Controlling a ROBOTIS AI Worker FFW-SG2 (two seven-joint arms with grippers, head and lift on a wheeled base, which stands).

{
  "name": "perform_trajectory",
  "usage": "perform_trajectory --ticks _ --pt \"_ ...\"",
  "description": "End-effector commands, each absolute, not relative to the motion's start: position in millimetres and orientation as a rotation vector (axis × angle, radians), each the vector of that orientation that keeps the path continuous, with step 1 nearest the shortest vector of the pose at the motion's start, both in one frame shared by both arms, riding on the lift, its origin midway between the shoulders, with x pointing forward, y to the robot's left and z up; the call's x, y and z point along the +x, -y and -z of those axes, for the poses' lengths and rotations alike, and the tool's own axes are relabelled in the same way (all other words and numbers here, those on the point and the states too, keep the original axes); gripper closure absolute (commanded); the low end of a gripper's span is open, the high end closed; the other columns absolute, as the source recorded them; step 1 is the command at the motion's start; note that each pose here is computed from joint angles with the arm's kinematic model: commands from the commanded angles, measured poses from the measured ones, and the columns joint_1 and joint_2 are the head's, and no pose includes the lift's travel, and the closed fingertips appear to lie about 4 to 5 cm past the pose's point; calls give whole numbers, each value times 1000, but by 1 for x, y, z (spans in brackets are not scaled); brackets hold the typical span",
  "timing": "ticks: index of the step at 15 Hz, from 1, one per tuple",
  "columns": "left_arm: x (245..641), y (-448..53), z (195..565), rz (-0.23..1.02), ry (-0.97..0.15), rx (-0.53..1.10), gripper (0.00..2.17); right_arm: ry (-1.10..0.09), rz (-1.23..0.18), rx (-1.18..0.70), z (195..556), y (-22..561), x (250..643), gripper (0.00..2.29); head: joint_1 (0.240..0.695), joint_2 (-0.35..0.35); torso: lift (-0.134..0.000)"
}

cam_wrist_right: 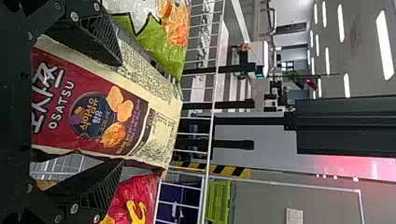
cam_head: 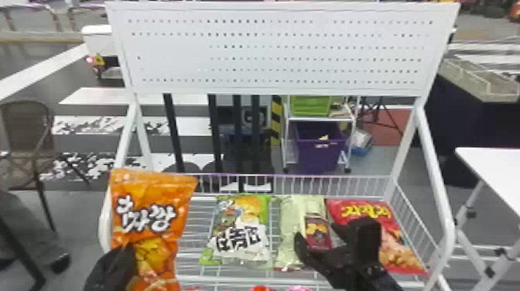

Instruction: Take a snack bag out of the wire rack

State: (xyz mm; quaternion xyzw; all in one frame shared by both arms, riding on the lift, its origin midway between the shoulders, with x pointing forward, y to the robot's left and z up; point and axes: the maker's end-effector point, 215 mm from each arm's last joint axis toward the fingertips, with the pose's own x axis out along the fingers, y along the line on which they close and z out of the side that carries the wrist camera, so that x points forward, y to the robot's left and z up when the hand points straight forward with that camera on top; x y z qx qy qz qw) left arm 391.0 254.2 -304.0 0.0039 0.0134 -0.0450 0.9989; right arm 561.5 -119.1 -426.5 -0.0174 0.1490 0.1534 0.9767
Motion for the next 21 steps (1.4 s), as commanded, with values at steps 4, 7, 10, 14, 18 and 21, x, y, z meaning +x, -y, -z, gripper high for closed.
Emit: perform_trajectory --ticks 4,7,10,14,18,21 --pt "396 -257 307 85 -28 8 2057 -394 -355 -25 446 103 565 2003 499 0 0" --pt "397 -257 308 84 -29 6 2057 -405 -365 -19 444 99 559 2246 499 0 0" --pt "398 -257 309 84 -30 6 2057 -395 -373 -14 436 94 555 2246 499 0 0" --pt "399 -256 309 83 -30 4 2057 -363 -362 -21 421 97 549 2246 499 0 0" --pt "398 -254 310 86 -31 0 2057 -256 -337 -18 372 117 530 2246 499 0 0" --pt "397 -250 307 93 -28 -3 2057 -157 -302 -13 323 147 501 2246 499 0 0"
